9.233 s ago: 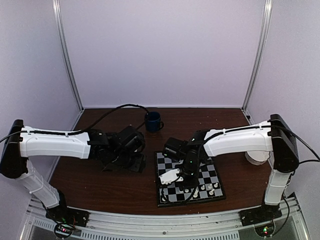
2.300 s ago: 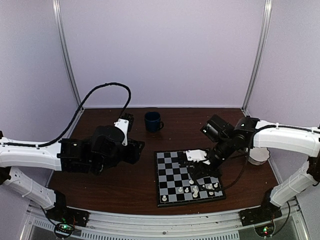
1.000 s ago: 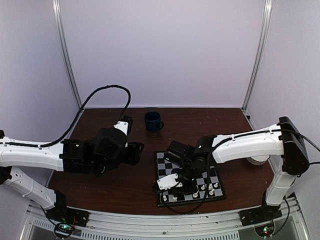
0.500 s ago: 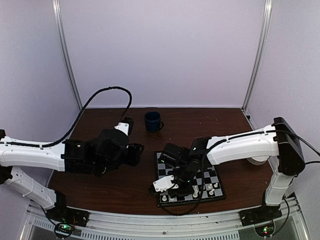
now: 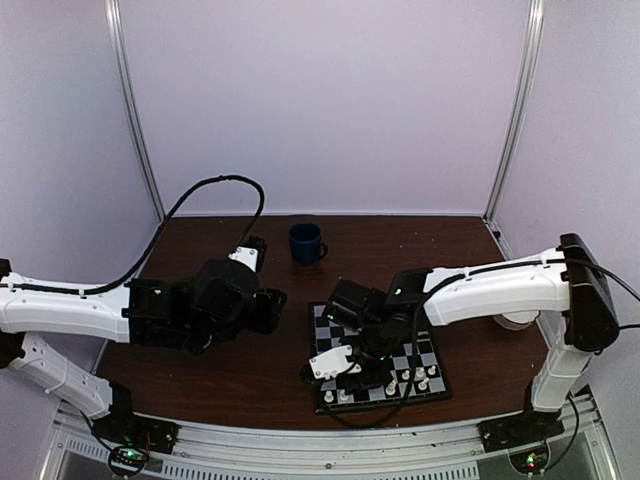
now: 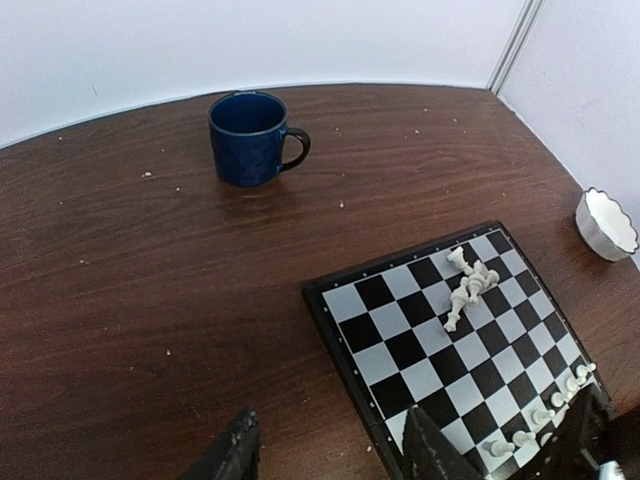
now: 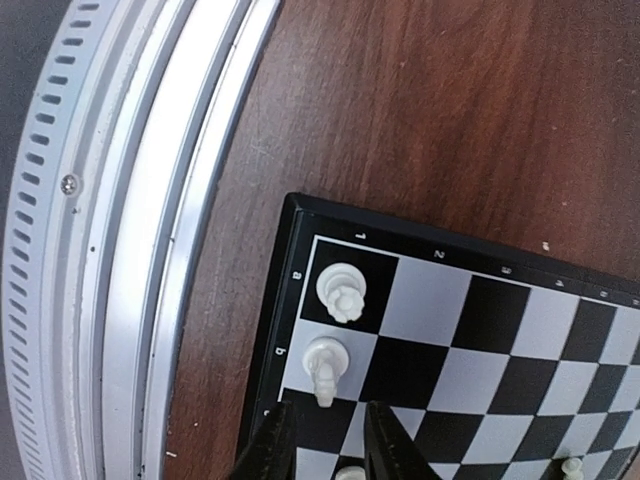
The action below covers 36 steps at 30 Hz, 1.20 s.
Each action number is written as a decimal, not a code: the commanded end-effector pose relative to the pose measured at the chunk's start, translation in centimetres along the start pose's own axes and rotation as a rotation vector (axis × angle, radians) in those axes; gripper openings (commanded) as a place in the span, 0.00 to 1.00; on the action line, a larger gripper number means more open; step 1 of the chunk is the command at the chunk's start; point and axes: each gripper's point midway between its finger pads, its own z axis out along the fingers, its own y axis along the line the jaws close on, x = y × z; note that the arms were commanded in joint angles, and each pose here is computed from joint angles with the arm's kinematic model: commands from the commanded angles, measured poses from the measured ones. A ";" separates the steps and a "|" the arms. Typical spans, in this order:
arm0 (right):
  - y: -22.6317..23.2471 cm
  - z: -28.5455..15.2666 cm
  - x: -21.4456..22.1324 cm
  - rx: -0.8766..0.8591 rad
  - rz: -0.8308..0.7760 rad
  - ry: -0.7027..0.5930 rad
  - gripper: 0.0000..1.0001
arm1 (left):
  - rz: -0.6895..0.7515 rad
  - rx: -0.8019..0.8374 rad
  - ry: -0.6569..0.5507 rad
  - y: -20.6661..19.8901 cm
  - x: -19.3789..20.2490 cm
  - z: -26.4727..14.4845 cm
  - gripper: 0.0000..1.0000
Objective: Set up the chess pieces on the board
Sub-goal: Place the rook at b2, then pick up the chess pile from the chessboard.
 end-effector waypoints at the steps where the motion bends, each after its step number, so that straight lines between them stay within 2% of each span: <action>1: -0.5 -6.9 -0.9 0.103 -0.007 -0.099 0.28 | 0.037 -0.017 0.015 -0.3 -0.6 0.2 0.50; 4: -2.2 -10.4 0.9 0.166 0.072 -0.178 0.31 | 0.094 -0.013 0.066 -1.4 -0.3 0.9 0.50; 7: -6.2 -12.7 4.1 0.258 0.231 -0.251 0.32 | 0.125 0.007 0.103 -2.7 0.0 1.8 0.50; 10: -9.5 -13.9 7.7 0.276 0.414 -0.292 0.30 | 0.122 0.037 0.145 -3.8 0.4 3.2 0.50; 13: -11.4 -13.4 10.5 0.258 0.542 -0.291 0.28 | 0.103 0.072 0.224 -4.7 1.3 5.1 0.49; 18: -12.4 -11.3 12.9 0.196 0.661 -0.280 0.26 | 0.119 0.168 0.335 -7.3 2.7 8.2 0.44; 23: -12.8 -12.1 14.1 0.208 0.710 -0.282 0.26 | 0.157 0.216 0.463 -9.9 4.9 11.9 0.38; 28: -12.7 -13.0 15.4 0.240 0.745 -0.301 0.28 | 0.162 0.243 0.499 -11.7 6.4 14.8 0.35; 32: -12.6 -13.5 16.2 0.257 0.759 -0.306 0.28 | 0.157 0.244 0.518 -12.3 7.1 16.6 0.35; 36: -12.7 -14.0 16.5 0.267 0.766 -0.324 0.29 | 0.159 0.229 0.541 -12.4 7.8 18.3 0.40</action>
